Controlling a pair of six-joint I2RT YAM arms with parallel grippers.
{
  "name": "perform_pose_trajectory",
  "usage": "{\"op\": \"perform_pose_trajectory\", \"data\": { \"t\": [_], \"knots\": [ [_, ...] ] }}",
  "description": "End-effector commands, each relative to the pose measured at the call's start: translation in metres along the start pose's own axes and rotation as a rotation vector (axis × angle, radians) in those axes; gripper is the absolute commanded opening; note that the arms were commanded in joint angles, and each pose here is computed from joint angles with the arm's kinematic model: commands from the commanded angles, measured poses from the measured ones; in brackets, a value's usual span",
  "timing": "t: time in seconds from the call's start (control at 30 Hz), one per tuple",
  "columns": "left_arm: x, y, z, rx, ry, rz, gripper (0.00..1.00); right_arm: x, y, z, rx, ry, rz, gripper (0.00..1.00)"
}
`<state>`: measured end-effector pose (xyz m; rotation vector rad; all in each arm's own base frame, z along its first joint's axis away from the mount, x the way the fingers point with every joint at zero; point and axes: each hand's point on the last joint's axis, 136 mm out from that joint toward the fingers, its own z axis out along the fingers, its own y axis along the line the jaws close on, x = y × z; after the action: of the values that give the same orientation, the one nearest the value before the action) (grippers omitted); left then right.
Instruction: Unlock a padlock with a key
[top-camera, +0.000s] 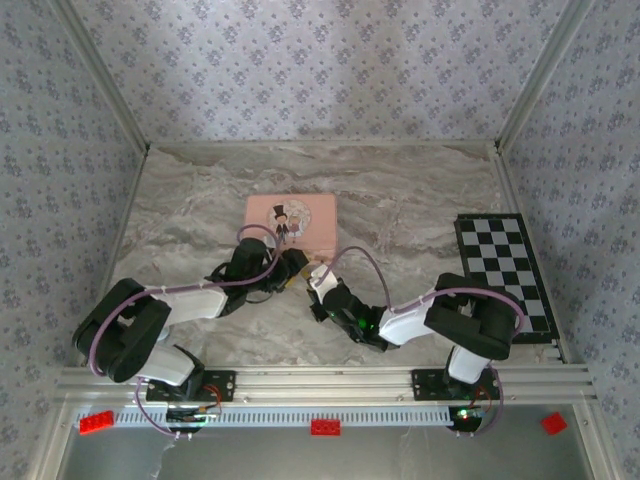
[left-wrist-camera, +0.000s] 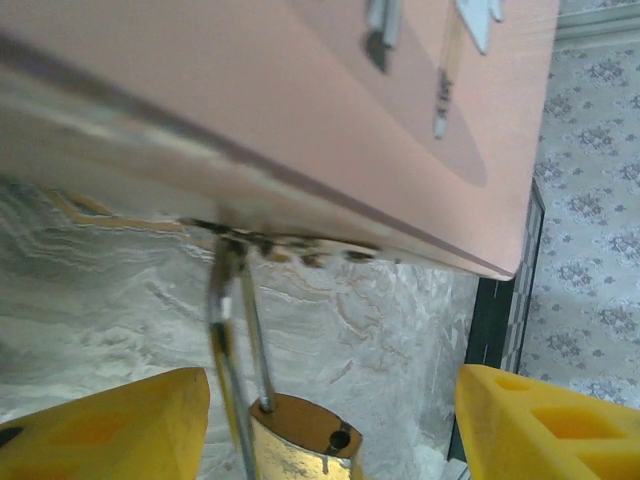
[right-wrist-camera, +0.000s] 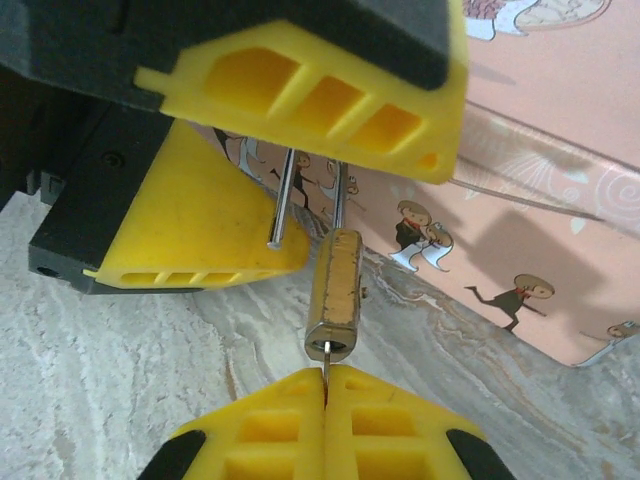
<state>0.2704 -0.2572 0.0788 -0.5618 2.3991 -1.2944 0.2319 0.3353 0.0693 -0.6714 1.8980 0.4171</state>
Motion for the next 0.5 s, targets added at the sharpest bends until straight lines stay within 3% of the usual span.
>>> {"op": "perform_pose_trajectory", "data": {
  "t": [0.0, 0.37, 0.47],
  "knots": [
    [-0.006, 0.004, -0.009, -0.002, -0.041, -0.01, 0.68, -0.005, -0.003, -0.005, -0.023, -0.004, 0.076, 0.01],
    [-0.034, 0.006, -0.058, -0.041, -0.207, 0.121, 0.83, -0.008, -0.018, -0.011, -0.101, 0.075, 0.31, 0.0],
    [-0.046, 0.014, -0.08, -0.125, -0.241, 0.176, 0.86, 0.001, -0.029, -0.012, -0.066, 0.103, 0.369, 0.0]
  ]
}}
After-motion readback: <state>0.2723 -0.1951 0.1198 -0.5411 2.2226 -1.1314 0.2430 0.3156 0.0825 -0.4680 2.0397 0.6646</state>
